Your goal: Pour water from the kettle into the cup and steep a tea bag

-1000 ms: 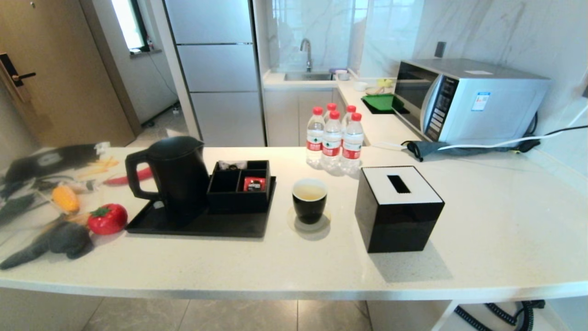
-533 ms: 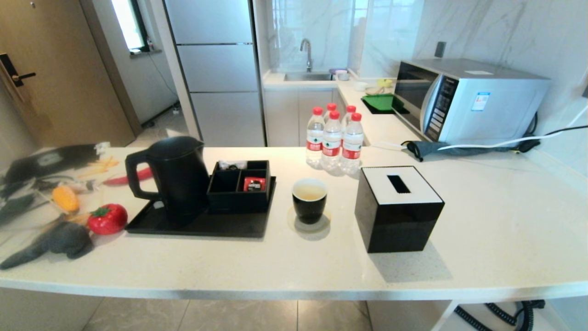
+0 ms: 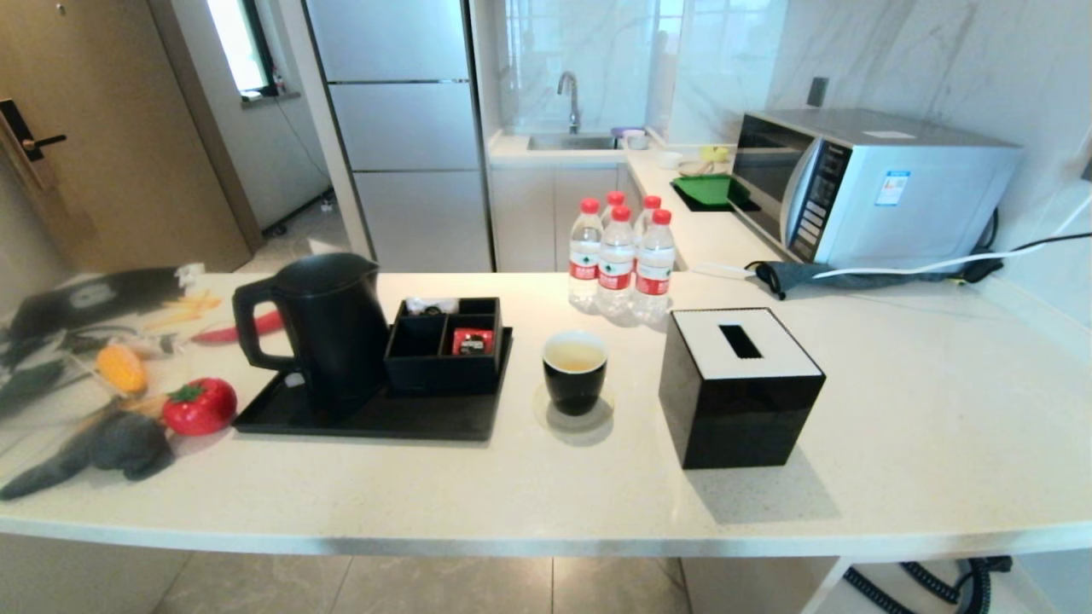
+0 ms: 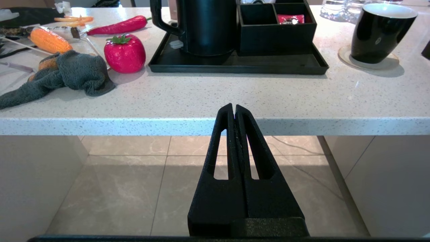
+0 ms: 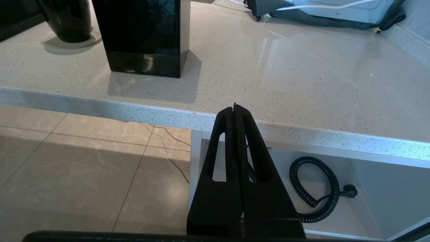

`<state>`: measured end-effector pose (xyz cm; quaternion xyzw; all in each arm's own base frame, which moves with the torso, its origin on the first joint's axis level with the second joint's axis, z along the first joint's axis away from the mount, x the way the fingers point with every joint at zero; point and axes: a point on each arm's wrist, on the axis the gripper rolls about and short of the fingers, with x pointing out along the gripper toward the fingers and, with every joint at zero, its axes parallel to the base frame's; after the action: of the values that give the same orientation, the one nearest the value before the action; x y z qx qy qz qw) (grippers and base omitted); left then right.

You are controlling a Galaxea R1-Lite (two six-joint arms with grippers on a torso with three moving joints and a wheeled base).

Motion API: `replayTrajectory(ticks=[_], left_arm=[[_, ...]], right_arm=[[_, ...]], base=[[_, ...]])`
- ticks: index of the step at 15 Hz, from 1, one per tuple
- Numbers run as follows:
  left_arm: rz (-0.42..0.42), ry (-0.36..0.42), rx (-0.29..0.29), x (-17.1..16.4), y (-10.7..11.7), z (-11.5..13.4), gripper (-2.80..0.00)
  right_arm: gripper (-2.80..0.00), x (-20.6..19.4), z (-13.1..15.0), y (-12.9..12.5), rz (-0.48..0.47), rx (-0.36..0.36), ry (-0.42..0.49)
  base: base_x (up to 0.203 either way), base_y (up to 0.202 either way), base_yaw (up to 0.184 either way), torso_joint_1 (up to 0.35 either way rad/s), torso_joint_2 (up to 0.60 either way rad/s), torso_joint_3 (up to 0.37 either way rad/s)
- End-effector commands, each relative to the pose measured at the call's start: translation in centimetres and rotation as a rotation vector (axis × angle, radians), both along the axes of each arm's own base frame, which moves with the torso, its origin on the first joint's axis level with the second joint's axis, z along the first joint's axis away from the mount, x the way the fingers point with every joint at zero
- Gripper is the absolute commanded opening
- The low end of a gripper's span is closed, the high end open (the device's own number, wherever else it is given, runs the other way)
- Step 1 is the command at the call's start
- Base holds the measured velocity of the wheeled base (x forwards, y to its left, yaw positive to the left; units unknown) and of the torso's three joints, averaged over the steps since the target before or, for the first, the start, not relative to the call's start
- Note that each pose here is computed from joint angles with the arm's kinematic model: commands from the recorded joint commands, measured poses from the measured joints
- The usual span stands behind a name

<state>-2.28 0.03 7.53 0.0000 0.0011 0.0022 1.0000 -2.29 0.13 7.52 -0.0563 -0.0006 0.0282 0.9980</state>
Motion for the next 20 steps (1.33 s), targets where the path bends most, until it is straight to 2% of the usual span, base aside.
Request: replayTrajectory(ticks=[1,20], left_arm=[[0.000,-0.001,0.000,0.00,0.00,0.00,-2.80],[0.000,-0.001,0.000,0.00,0.00,0.00,-2.80]], right_arm=[[-2.80,0.00,-0.02,0.00,0.000,0.005,0.002],[-2.80,0.00,-0.01,0.00,-0.001,0.018,0.002]], base=[[0.000,0.000,0.000,0.000,0.00,0.000],[0.000,0.000,0.000,0.000,0.00,0.000]])
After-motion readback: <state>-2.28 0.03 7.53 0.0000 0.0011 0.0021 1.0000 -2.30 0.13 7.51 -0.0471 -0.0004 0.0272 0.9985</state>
